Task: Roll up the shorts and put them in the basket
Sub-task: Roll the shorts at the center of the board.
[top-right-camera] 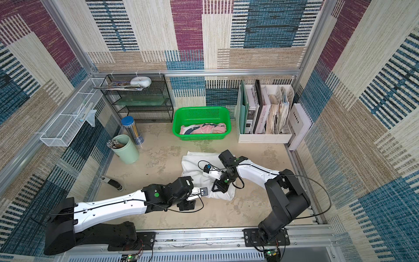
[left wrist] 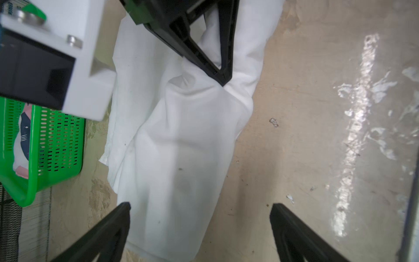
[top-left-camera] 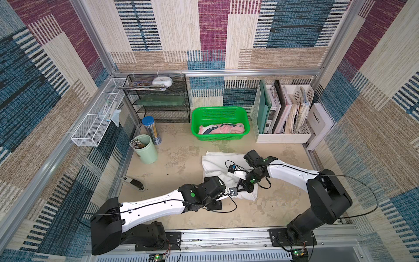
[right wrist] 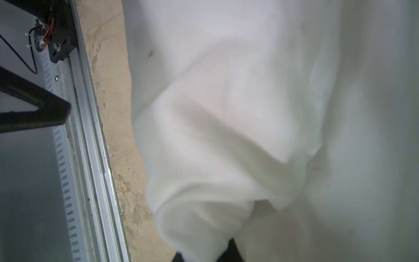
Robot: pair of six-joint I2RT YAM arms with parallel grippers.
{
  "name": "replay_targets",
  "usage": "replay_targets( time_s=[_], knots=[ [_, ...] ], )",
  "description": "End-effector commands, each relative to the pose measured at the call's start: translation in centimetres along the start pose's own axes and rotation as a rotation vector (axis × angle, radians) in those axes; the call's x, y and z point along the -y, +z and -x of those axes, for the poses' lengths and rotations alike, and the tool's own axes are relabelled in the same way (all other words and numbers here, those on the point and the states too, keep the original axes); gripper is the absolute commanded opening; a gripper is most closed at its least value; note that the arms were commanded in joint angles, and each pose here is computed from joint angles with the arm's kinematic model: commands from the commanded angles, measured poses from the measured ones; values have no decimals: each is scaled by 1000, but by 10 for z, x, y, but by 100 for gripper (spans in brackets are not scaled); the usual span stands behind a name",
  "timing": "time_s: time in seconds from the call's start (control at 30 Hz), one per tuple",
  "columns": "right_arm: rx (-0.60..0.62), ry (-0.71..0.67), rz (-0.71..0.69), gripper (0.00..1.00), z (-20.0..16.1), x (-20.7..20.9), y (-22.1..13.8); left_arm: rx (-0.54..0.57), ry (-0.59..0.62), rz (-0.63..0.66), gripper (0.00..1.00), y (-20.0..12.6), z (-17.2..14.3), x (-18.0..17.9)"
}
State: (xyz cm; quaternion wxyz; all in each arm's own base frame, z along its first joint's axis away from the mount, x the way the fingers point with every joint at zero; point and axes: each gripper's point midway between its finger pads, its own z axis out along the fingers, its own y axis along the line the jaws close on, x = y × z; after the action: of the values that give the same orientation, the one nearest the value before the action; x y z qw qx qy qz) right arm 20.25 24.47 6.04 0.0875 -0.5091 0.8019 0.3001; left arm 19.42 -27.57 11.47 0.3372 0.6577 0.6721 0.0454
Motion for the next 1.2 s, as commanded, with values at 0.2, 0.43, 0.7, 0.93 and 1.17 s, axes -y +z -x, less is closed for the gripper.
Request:
replay_targets(
  time_s=[0.2,0.43,0.7,0.93,1.17],
  knots=[
    [-14,51,95,0,-2,-7,4,-17,85,97,100,42,7,-7],
    [-17,46,120,0,-2,-8,8,-48,71,20,100,65,-2,5],
    [-18,37,133,0,-2,-8,9,-104,67,-30,91,85,-12,13],
    [-4,21,105,0,1,-6,4,-144,55,-68,36,92,-20,18],
    [13,26,-22,18,5,13,-3,-174,59,-87,24,90,-23,18]
  ],
)
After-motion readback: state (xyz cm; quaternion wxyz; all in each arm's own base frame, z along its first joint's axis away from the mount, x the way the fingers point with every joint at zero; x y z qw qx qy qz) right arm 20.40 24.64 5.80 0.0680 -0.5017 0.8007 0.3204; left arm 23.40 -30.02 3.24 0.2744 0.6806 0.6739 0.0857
